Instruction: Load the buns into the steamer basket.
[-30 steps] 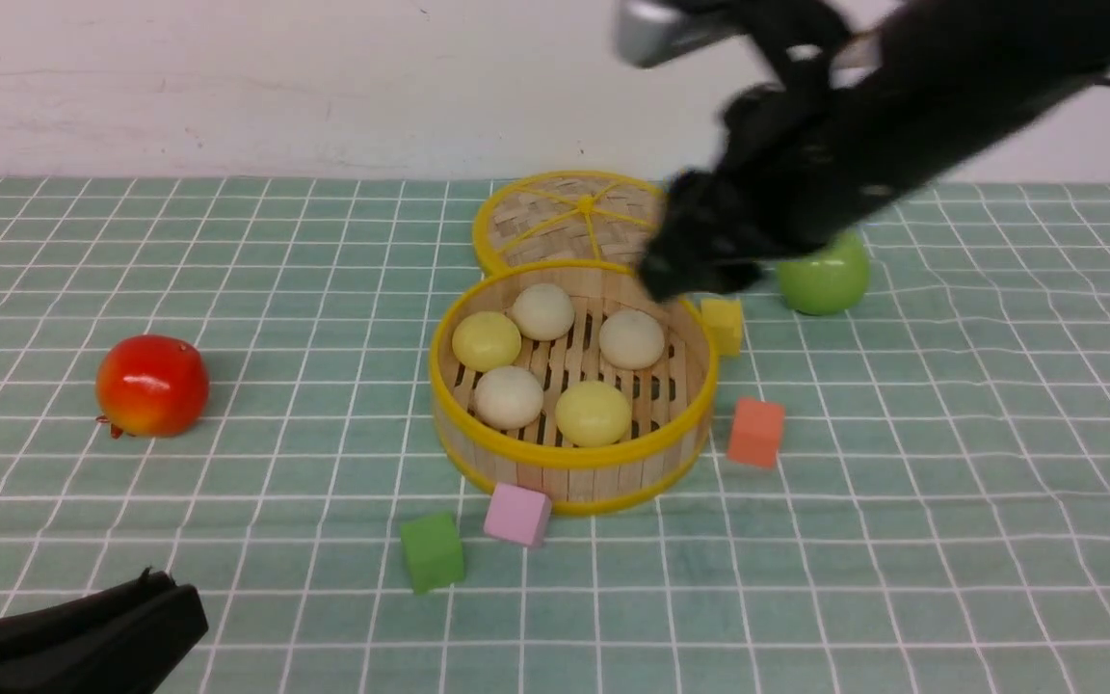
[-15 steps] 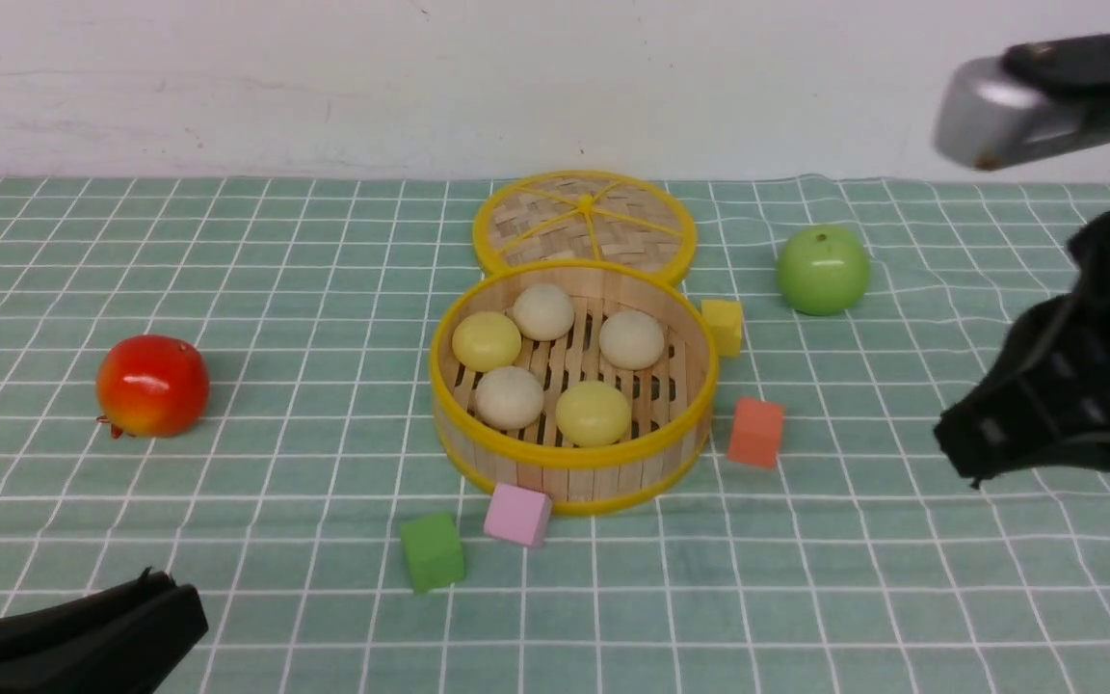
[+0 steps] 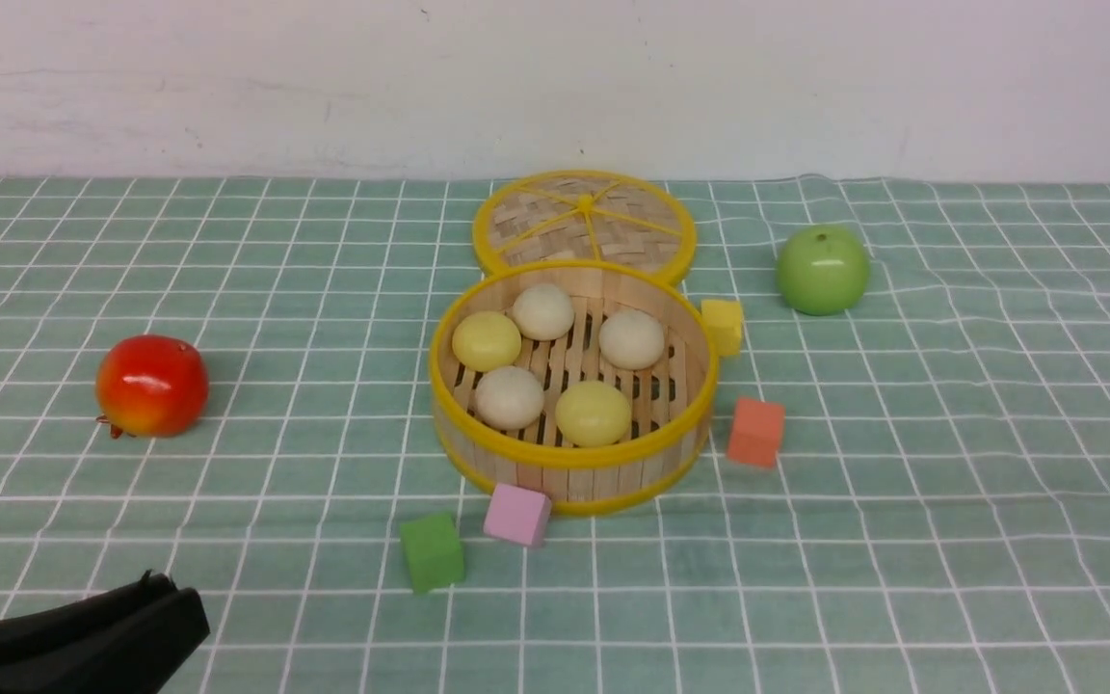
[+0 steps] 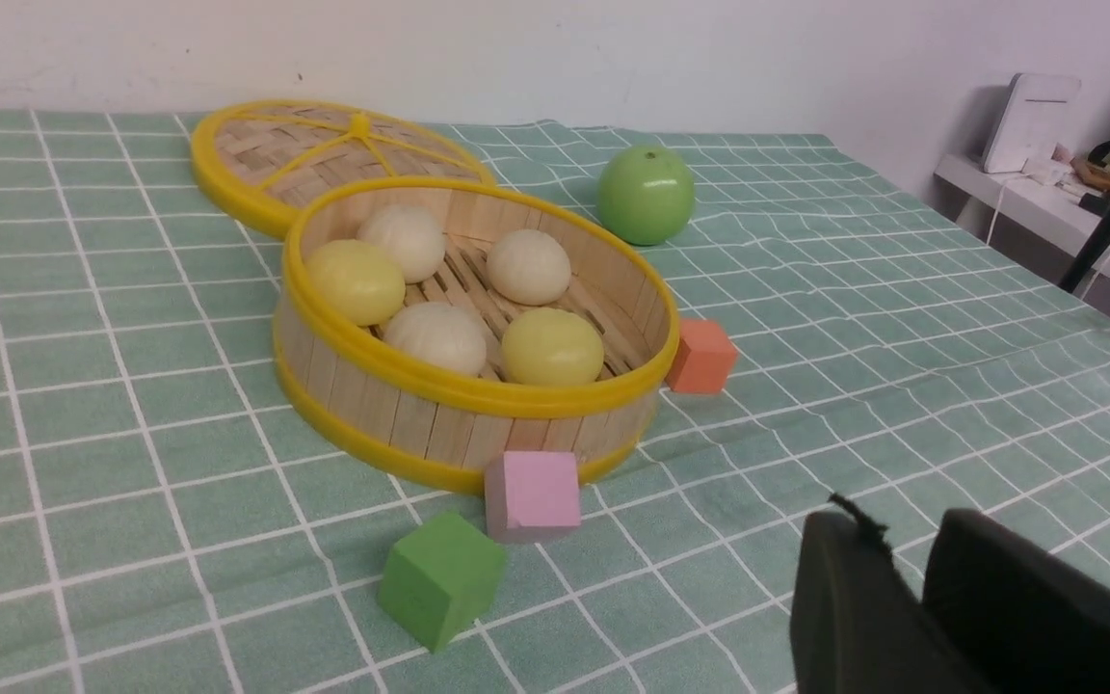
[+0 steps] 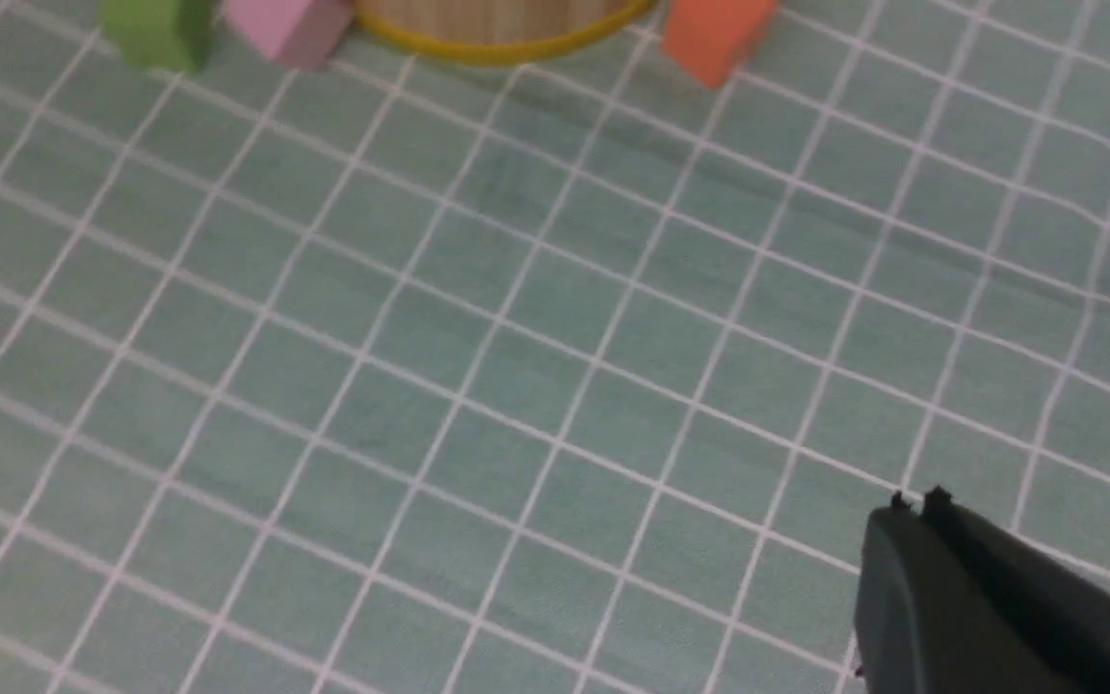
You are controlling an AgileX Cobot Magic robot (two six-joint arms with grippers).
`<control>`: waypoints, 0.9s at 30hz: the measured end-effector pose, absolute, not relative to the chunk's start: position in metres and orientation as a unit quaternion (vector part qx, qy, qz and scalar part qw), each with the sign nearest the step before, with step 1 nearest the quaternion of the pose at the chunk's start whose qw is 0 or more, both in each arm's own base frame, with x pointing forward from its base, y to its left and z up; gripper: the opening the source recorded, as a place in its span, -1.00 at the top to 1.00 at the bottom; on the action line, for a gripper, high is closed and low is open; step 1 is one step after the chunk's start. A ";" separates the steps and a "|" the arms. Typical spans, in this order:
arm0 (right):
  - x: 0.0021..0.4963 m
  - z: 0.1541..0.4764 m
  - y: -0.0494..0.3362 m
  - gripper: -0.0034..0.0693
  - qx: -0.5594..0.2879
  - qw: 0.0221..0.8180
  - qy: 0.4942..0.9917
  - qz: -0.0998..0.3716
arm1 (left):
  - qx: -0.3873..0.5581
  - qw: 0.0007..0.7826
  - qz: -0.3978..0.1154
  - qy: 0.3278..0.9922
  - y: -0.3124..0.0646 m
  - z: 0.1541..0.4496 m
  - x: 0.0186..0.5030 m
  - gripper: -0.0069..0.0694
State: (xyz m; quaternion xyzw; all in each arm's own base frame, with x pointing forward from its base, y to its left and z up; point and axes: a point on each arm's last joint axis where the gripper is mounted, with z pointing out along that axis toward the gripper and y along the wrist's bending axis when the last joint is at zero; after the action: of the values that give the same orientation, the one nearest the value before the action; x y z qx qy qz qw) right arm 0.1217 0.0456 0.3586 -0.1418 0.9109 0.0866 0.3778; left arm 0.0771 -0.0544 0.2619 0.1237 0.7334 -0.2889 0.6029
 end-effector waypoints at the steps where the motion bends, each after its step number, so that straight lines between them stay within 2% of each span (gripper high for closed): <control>1: 0.101 0.336 0.032 0.95 -0.112 0.425 0.894 0.086 | 0.124 0.603 -0.289 0.734 -0.054 0.262 0.077 0.50; 5: 0.066 0.248 0.011 0.95 -0.047 0.533 0.843 0.059 | 0.124 0.599 -0.287 0.737 -0.054 0.261 0.077 0.49; 6: 0.064 0.240 0.010 0.95 -0.044 0.541 0.838 0.055 | 0.124 0.599 -0.287 0.737 -0.054 0.261 0.077 0.49; 7: 0.059 0.214 0.007 0.95 -0.036 0.565 0.824 0.041 | 0.124 0.597 -0.286 0.739 -0.054 0.260 0.077 0.49; 9: 0.055 0.183 0.004 0.95 -0.031 0.586 0.809 0.020 | 0.124 0.597 -0.286 0.739 -0.054 0.260 0.077 0.48; 14: 0.053 0.175 0.002 0.94 -0.027 0.598 0.801 0.005 | 0.124 0.596 -0.286 0.740 -0.054 0.260 0.077 0.48; 27: 0.052 0.174 0.003 0.93 -0.018 0.595 0.803 0.019 | 0.125 0.594 -0.284 0.742 -0.054 0.259 0.077 0.45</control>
State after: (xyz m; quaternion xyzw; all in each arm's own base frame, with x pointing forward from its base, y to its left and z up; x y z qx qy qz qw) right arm 0.0525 0.0027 0.1741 -0.0183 0.8032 0.0189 0.5952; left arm 0.0775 -0.0545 0.2595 0.1246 0.7423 -0.2844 0.5937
